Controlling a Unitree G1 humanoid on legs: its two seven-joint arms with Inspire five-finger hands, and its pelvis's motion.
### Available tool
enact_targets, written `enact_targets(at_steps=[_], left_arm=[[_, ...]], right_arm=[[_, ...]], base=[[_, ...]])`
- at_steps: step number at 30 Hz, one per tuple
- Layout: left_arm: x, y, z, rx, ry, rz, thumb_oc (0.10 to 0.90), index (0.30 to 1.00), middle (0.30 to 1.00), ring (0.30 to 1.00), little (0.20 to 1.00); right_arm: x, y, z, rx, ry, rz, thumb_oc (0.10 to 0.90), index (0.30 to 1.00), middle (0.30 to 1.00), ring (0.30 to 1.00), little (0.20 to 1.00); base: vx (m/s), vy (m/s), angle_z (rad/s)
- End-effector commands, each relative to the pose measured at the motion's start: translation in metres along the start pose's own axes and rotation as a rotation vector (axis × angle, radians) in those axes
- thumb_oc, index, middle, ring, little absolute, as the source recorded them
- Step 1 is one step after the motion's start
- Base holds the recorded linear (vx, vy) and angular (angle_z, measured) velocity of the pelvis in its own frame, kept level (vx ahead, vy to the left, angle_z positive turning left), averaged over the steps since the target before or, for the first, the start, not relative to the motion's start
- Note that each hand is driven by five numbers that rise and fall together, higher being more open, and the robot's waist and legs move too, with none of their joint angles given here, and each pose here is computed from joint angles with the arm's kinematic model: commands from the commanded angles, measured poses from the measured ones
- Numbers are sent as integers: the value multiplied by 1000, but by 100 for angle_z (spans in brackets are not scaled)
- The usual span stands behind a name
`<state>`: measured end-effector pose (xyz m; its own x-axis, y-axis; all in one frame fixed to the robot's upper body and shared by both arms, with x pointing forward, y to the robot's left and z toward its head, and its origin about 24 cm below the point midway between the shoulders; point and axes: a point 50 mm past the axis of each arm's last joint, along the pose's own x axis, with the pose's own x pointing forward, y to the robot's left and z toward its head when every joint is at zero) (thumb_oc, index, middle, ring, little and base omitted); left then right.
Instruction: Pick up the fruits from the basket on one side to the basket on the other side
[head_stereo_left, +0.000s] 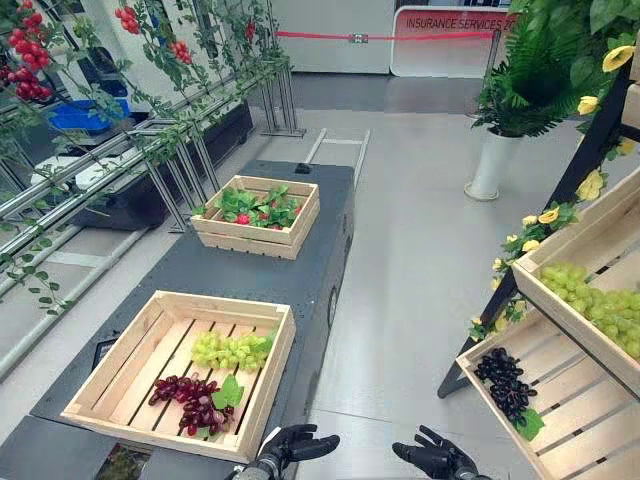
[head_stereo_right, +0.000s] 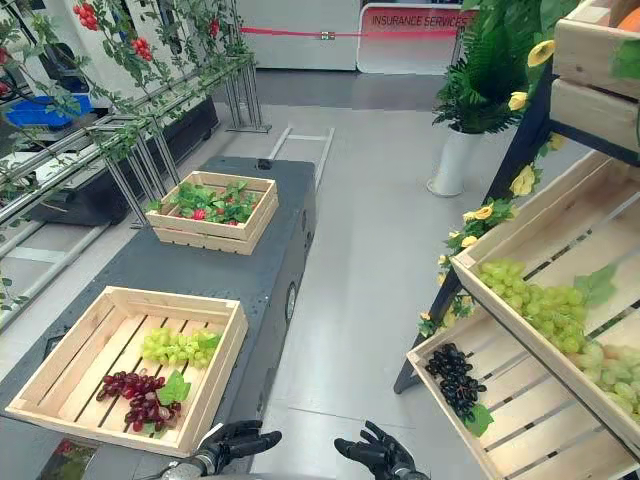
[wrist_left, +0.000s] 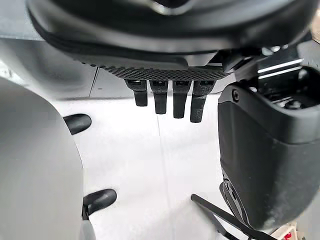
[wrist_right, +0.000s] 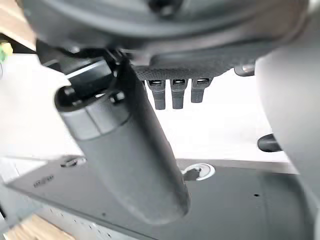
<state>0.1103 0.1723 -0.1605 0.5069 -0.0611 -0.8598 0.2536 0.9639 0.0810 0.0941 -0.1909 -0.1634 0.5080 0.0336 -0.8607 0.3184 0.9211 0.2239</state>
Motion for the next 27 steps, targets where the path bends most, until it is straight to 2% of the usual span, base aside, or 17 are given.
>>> enact_targets(at_steps=[1, 5, 11, 19, 24, 27], left_arm=[[9, -8, 27, 58, -62, -47, 800, 900, 900, 900, 900], [8, -14, 34, 21, -130, -114, 800, 900, 900, 900, 900], [8, -15, 38, 179, -156, -97, 800, 900, 900, 900, 900], [8, -13, 56, 304, -270, -100, 800, 900, 900, 900, 900], [5, -7, 72, 277, -390, -41, 800, 900, 900, 900, 900], [0, 7, 90, 164, -516, 68, 800, 900, 900, 900, 900]], right_arm=[[11, 19, 36, 58, -151, 8, 800, 900, 900, 900, 900], [11, 19, 40, 33, -178, -13, 800, 900, 900, 900, 900], [12, 23, 40, -63, -175, 14, 800, 900, 900, 900, 900], [13, 27, 47, -94, -197, 17, 800, 900, 900, 900, 900], [13, 26, 48, -151, -198, 15, 800, 900, 900, 900, 900], [13, 26, 48, -141, -193, 16, 800, 900, 900, 900, 900]], base=[[56, -16, -30], [4, 28, 0], [0, 0, 0], [-27, -4, -1], [-15, 1, 0], [0, 0, 0]])
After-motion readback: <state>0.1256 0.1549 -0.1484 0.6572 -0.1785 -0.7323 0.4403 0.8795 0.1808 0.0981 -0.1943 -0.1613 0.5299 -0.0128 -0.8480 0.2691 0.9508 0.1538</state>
